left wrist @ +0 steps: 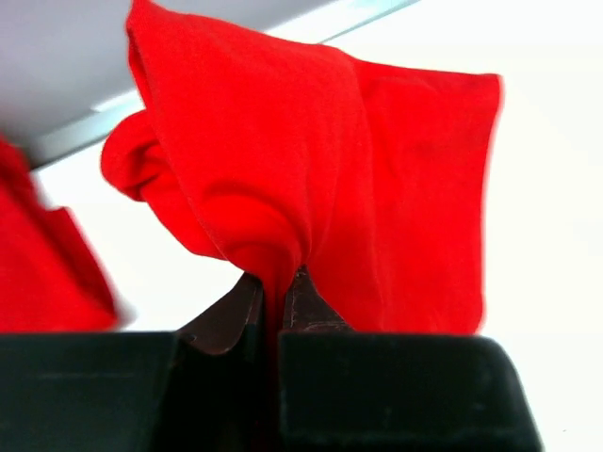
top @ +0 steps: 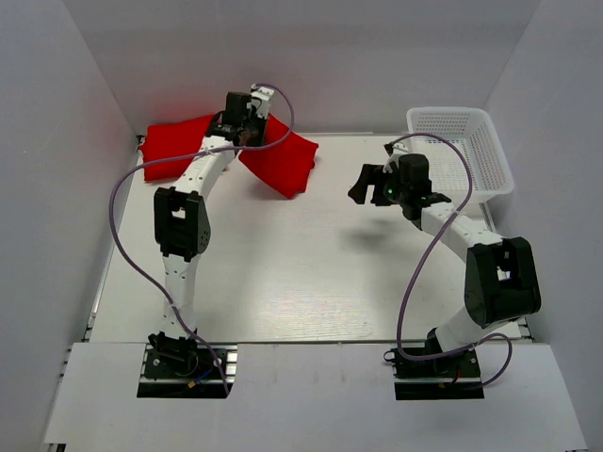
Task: Fold and stack the t-shirts
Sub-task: Put the neatly folded tshirt into the corner of the board with the left arm
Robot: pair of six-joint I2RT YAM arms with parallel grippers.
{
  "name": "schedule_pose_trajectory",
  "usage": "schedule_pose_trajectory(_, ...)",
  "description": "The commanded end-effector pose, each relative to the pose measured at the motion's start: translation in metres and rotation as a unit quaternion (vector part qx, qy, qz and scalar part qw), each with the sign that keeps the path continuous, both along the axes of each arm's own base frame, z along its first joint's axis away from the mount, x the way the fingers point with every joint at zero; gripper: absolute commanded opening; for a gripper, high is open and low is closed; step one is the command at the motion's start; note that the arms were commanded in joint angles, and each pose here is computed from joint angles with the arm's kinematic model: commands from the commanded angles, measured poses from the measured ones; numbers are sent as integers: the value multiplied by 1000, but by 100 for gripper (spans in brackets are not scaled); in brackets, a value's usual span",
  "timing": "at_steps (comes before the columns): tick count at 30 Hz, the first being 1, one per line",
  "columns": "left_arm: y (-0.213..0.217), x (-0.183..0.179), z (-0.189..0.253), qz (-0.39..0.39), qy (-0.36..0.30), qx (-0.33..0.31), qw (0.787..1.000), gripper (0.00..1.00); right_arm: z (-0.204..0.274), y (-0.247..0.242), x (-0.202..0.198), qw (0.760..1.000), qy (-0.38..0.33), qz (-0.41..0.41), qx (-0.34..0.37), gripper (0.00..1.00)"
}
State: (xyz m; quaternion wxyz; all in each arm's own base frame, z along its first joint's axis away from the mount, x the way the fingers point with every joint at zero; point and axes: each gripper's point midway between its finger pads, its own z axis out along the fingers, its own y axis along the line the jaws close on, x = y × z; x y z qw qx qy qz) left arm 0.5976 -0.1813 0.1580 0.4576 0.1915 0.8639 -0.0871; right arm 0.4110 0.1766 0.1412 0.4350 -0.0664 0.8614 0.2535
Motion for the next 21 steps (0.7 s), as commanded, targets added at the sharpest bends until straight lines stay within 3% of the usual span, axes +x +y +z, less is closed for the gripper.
schedule_pose_trajectory(1,26,4,84,15,-69,5,998,0,32,3,15,999,-41,-7,22,90)
schedule_pose_trajectory(21,139,40,164,85,-184,26,979,0,38,22,31,998,-29,11,59,90)
